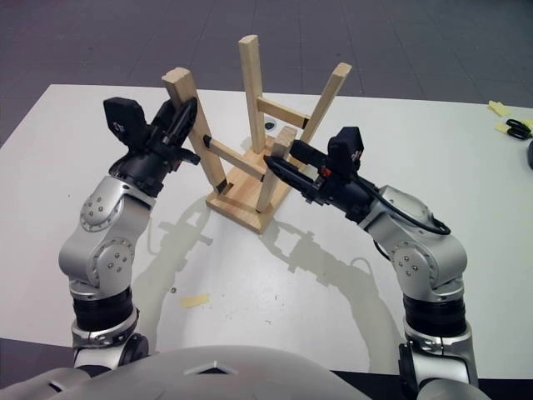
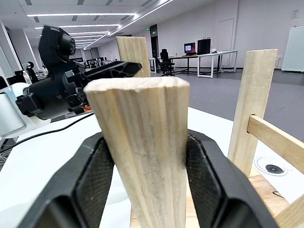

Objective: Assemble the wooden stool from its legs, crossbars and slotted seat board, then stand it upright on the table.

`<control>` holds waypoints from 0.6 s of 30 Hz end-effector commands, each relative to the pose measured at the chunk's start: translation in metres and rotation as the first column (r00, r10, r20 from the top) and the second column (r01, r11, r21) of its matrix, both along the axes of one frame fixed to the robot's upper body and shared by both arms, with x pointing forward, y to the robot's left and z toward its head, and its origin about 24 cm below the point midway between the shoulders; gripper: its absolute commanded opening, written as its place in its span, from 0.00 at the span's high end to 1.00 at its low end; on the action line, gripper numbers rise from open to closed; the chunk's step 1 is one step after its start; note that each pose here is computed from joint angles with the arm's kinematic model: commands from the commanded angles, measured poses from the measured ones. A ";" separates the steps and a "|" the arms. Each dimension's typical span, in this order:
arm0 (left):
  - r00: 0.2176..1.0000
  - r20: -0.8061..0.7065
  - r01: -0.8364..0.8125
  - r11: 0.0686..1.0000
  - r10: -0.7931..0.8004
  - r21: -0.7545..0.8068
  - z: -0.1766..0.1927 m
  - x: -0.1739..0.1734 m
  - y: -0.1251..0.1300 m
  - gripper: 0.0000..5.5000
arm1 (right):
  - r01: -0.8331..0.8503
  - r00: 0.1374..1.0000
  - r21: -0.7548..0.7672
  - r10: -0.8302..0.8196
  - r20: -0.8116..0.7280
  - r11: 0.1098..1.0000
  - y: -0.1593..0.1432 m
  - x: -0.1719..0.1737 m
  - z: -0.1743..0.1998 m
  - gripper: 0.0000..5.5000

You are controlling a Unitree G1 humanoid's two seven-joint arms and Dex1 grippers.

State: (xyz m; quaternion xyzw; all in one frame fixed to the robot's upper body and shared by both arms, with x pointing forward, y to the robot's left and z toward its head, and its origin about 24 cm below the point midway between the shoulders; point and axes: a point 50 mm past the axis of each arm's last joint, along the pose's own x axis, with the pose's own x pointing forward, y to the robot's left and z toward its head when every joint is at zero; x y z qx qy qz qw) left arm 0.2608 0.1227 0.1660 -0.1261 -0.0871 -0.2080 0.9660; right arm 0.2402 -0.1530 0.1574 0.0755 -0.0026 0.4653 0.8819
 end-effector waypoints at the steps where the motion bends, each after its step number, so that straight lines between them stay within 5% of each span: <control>1: 0.980 -0.081 0.172 0.975 -0.184 -0.141 -0.016 -0.002 -0.022 0.82 | 0.012 0.996 -0.020 -0.014 -0.085 1.000 0.003 0.002 -0.014 0.60; 18: 0.983 0.026 0.183 0.972 -0.182 -0.144 -0.002 0.008 -0.027 0.81 | -0.032 0.994 -0.006 0.031 -0.103 0.999 0.009 0.000 -0.015 0.60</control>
